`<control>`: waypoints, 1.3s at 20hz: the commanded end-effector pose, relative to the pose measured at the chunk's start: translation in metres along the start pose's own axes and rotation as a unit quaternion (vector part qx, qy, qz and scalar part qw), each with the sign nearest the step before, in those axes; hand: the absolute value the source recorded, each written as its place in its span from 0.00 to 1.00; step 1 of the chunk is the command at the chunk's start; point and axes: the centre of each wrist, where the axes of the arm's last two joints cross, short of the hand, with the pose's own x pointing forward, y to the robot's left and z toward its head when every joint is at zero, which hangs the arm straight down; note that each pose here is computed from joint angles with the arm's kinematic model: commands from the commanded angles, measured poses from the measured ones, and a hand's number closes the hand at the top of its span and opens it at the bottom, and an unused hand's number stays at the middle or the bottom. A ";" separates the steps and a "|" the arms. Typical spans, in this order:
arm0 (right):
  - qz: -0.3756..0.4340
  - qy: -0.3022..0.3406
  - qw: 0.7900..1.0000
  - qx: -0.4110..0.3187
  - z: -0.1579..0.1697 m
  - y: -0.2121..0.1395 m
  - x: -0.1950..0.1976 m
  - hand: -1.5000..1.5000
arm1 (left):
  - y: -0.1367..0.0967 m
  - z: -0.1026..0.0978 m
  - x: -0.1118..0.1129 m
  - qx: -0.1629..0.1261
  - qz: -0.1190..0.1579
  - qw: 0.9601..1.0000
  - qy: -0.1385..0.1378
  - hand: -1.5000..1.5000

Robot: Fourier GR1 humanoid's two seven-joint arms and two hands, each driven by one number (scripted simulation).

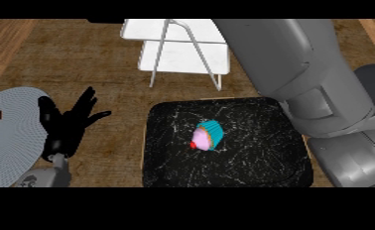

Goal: Pick the can from the tray and place it in the tiered shelf

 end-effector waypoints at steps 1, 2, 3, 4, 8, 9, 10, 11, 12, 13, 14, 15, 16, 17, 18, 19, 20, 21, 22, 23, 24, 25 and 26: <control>0.009 0.001 1.000 0.004 -0.012 -0.005 -0.014 1.00 | 0.013 -0.002 -0.008 0.003 -0.007 1.000 0.028 0.50; 0.006 -0.008 1.000 0.018 0.007 0.012 0.007 1.00 | 0.000 0.001 -0.010 -0.003 0.000 1.000 0.030 0.50; 0.016 -0.001 1.000 0.012 -0.003 -0.001 0.003 1.00 | -0.002 -0.002 -0.021 0.010 0.003 1.000 0.028 0.50; 0.052 0.006 0.998 0.027 -0.014 0.002 -0.026 1.00 | 0.014 0.001 -0.013 -0.001 0.000 1.000 0.021 0.50; -0.070 0.052 0.996 -0.030 -0.008 -0.007 -0.005 1.00 | 0.005 0.008 -0.022 -0.002 -0.004 1.000 0.020 0.50; -0.075 0.040 0.996 -0.042 -0.003 0.000 0.000 0.00 | 0.011 0.004 -0.018 -0.004 0.010 1.000 0.025 0.50; -0.098 0.053 0.993 -0.044 -0.009 -0.007 -0.008 0.00 | 0.000 0.005 -0.020 -0.004 0.012 1.000 0.026 0.50; -0.110 0.055 0.991 -0.058 -0.006 -0.007 0.001 0.00 | 0.004 -0.003 -0.007 -0.005 0.001 1.000 0.027 0.50; -0.119 0.050 0.990 -0.050 -0.004 -0.013 0.008 0.00 | 0.008 -0.008 0.000 0.002 0.006 1.000 0.028 0.50; -0.129 0.054 0.989 -0.050 -0.009 -0.020 -0.001 0.00 | 0.004 0.003 -0.022 -0.001 0.009 1.000 0.025 0.50; -0.151 0.059 0.985 -0.055 -0.010 -0.007 -0.012 0.00 | -0.006 0.000 -0.020 -0.005 0.000 1.000 0.026 0.50; -0.190 0.059 0.978 -0.066 -0.016 -0.027 -0.016 0.00 | 0.006 0.010 -0.015 -0.003 -0.001 1.000 0.026 0.50; -0.209 0.052 0.975 -0.063 -0.008 -0.027 -0.001 0.00 | 0.001 0.003 -0.006 -0.004 -0.002 1.000 0.027 0.50; -0.221 0.061 0.972 -0.056 -0.010 -0.016 -0.010 0.00 | 0.002 0.011 -0.029 -0.010 0.003 0.999 0.031 0.50; -0.237 0.054 0.967 -0.073 -0.012 -0.033 -0.007 0.00 | 0.003 0.006 -0.012 -0.007 -0.005 1.000 0.027 0.50; -0.252 0.062 0.963 -0.070 -0.008 -0.015 -0.008 0.00 | 0.004 0.000 -0.019 -0.007 -0.001 1.000 0.023 0.50; -0.277 0.065 0.955 -0.077 -0.016 -0.033 -0.015 0.00 | -0.004 0.001 -0.015 -0.003 -0.003 1.000 0.022 0.50; -0.297 0.068 0.950 -0.073 -0.011 -0.029 -0.012 0.00 | 0.024 0.003 -0.031 0.000 -0.003 1.000 0.030 0.50; -0.307 0.072 0.946 -0.077 -0.010 -0.033 -0.004 0.00 | 0.006 0.000 -0.011 0.004 -0.003 1.000 0.018 0.50; -0.325 0.067 0.939 -0.091 -0.010 -0.040 -0.005 0.00 | 0.012 0.004 -0.012 -0.005 0.002 1.000 0.026 0.50; -0.327 0.077 0.933 -0.128 -0.015 -0.043 -0.019 0.00 | 0.012 0.003 -0.007 0.002 0.005 1.000 0.028 0.50; -0.322 0.077 0.933 -0.138 -0.018 -0.055 -0.014 0.00 | 0.008 0.000 -0.006 -0.003 0.003 1.000 0.025 0.50; -0.326 0.089 0.929 -0.154 -0.020 -0.061 -0.025 0.00 | 0.003 0.005 -0.014 0.001 0.008 0.999 0.032 0.50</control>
